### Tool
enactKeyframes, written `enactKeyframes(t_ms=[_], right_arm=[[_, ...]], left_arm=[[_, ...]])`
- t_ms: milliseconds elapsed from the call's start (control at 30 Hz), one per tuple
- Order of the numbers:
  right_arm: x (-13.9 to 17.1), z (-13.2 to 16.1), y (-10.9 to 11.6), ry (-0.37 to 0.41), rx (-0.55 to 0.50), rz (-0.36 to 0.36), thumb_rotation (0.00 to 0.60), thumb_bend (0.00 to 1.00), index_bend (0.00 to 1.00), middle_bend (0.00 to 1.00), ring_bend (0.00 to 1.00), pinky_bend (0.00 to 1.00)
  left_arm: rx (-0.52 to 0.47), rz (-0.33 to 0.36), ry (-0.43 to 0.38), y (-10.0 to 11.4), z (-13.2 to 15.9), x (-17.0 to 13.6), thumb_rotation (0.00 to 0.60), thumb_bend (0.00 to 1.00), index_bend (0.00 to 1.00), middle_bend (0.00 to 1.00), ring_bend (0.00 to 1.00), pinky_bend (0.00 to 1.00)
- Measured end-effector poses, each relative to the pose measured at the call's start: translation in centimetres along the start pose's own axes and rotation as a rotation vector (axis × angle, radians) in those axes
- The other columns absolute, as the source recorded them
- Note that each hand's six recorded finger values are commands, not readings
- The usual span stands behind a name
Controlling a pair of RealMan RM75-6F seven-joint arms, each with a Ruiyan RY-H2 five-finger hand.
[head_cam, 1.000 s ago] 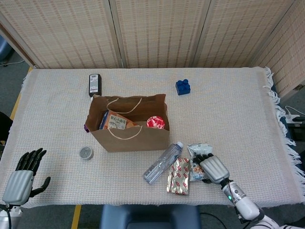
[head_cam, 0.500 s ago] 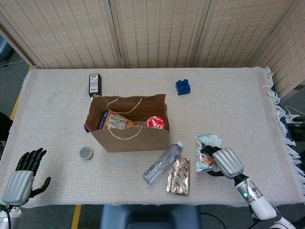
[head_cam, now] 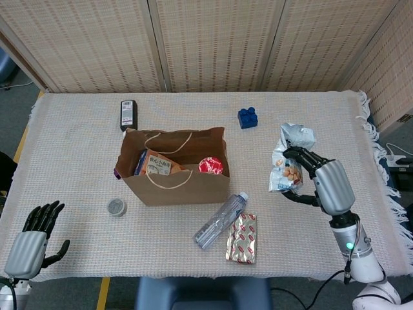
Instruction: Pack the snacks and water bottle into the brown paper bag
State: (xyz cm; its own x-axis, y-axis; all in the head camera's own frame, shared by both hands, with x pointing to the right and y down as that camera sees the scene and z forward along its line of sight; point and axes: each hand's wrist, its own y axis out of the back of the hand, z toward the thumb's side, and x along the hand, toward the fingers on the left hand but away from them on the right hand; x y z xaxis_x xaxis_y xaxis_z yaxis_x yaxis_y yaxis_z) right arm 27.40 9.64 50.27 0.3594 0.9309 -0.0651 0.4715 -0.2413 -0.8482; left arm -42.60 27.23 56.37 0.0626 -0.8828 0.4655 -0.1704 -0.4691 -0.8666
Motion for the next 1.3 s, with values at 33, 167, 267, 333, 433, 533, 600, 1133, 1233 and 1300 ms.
enactKeyframes(t_ms=[33, 167, 267, 333, 433, 533, 600, 1133, 1233, 1300], right_arm=[[-0.6, 0.6, 0.2, 0.01, -0.002, -0.018, 0.6, 0.54, 0.68, 0.56, 0.63, 0.69], [-2.6, 3.3, 0.2, 0.043, 0.015, -0.065, 0.6, 0.54, 0.68, 0.56, 0.63, 0.69], [-4.3, 5.3, -0.4, 0.065, 0.052, -0.087, 0.6, 0.54, 0.68, 0.56, 0.63, 0.69], [-5.5, 6.8, -1.2, 0.081, 0.087, -0.099, 0.6, 0.54, 0.68, 0.56, 0.63, 0.69], [-6.9, 9.0, -2.6, 0.103, 0.135, -0.113, 0.6, 0.54, 0.68, 0.56, 0.63, 0.69], [-8.1, 10.8, -4.6, 0.112, 0.183, -0.115, 0.6, 0.54, 0.68, 0.56, 0.63, 0.69], [-8.7, 11.5, -6.0, 0.111, 0.226, -0.113, 0.6, 0.54, 0.68, 0.56, 0.63, 0.69], [-11.6, 10.5, -11.3, 0.004, 0.355, -0.091, 0.6, 0.54, 0.63, 0.56, 0.62, 0.68], [-11.8, 10.2, -12.0, -0.01, 0.356, -0.071, 0.6, 0.48, 0.57, 0.56, 0.56, 0.62], [-11.8, 10.1, -12.5, -0.019, 0.356, -0.051, 0.6, 0.35, 0.45, 0.51, 0.48, 0.55]], left_arm=[[0.0, 0.0, 0.0, 0.0, 0.0, 0.0, 0.6, 0.36, 0.0, 0.0, 0.0, 0.03], [-0.008, 0.004, 0.0, 0.2, 0.0, 0.0, 0.6, 0.36, 0.0, 0.0, 0.0, 0.03], [-0.015, 0.008, 0.0, 0.3, -0.1, 0.0, 0.6, 0.36, 0.0, 0.0, 0.0, 0.03], [-0.02, 0.01, 0.0, 0.4, -0.2, -0.1, 0.6, 0.36, 0.0, 0.0, 0.0, 0.03], [-0.025, 0.008, -0.003, 0.5, -0.1, -0.1, 0.6, 0.36, 0.0, 0.0, 0.0, 0.03], [-0.023, 0.003, -0.012, 0.4, 0.1, -0.2, 0.6, 0.36, 0.0, 0.0, 0.0, 0.03], [-0.024, 0.003, -0.018, 0.4, 0.2, -0.3, 0.6, 0.36, 0.0, 0.0, 0.0, 0.03], [-0.037, 0.006, -0.011, 0.6, 0.0, -0.2, 0.6, 0.36, 0.0, 0.0, 0.0, 0.03], [-0.038, 0.003, -0.01, 0.6, -0.1, -0.2, 0.6, 0.36, 0.0, 0.0, 0.0, 0.03], [-0.038, 0.002, -0.009, 0.6, -0.1, -0.2, 0.6, 0.36, 0.0, 0.0, 0.0, 0.03]])
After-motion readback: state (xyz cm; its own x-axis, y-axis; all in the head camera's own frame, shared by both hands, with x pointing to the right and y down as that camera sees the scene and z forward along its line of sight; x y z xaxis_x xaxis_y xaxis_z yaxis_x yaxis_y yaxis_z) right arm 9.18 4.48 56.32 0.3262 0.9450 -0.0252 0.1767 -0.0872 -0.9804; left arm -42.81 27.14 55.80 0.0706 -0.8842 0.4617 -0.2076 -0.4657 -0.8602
